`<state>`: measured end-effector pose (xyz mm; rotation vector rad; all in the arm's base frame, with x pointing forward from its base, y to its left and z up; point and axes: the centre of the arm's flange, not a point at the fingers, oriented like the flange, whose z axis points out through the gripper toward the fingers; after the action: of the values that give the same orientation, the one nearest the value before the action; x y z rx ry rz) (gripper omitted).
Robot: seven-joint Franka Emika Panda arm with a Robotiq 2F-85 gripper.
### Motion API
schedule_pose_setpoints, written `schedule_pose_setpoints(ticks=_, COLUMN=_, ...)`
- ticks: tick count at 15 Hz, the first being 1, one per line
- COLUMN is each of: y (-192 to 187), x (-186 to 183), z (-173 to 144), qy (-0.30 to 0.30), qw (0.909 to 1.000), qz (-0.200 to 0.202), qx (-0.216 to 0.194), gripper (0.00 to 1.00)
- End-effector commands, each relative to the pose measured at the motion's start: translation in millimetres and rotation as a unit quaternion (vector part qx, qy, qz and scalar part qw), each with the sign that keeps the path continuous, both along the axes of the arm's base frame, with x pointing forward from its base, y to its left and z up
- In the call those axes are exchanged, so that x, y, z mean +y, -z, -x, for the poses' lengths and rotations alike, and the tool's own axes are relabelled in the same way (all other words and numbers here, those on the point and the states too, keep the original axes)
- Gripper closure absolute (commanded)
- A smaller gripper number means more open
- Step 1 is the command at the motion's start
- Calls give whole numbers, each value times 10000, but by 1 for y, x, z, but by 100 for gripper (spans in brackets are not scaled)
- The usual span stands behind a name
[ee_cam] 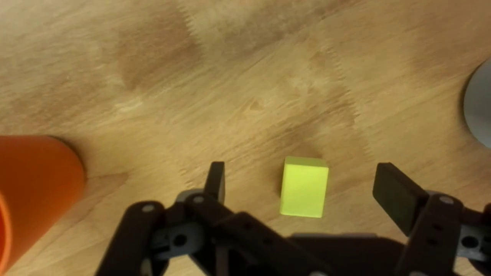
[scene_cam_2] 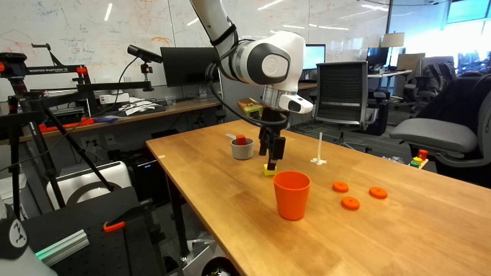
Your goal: Put the cubes inside the measuring cup
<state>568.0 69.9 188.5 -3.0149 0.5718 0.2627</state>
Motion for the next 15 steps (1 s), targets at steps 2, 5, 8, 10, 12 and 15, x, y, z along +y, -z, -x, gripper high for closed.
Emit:
schedule_pose_setpoints(ticks=2, y=15, x=6, z=-7, qy=-128, qw=9991, qz=-176, qx=-374, gripper=0)
schedule_pose_setpoints(ticks=5, y=27, x=10, z=-9, qy=-187, qw=9988, qz=-238, qx=-397, gripper=8)
schedule_pose_setpoints(ticks=8, y=32, x=11, z=-9, qy=-213, qw=9985, qz=-267, qx=-421, gripper=42)
schedule_pose_setpoints(ticks=10, y=29, x=9, z=-10, qy=-212, qw=9984, qz=-265, qx=-443, gripper=58)
schedule_pose_setpoints(ticks=12, y=22, x=7, z=-11, qy=-211, qw=9983, qz=-257, qx=-484, gripper=73)
schedule_pose_setpoints(ticks=15, y=6, x=13, z=-15, qy=-270, qw=9975, qz=-237, qx=-604, gripper=92)
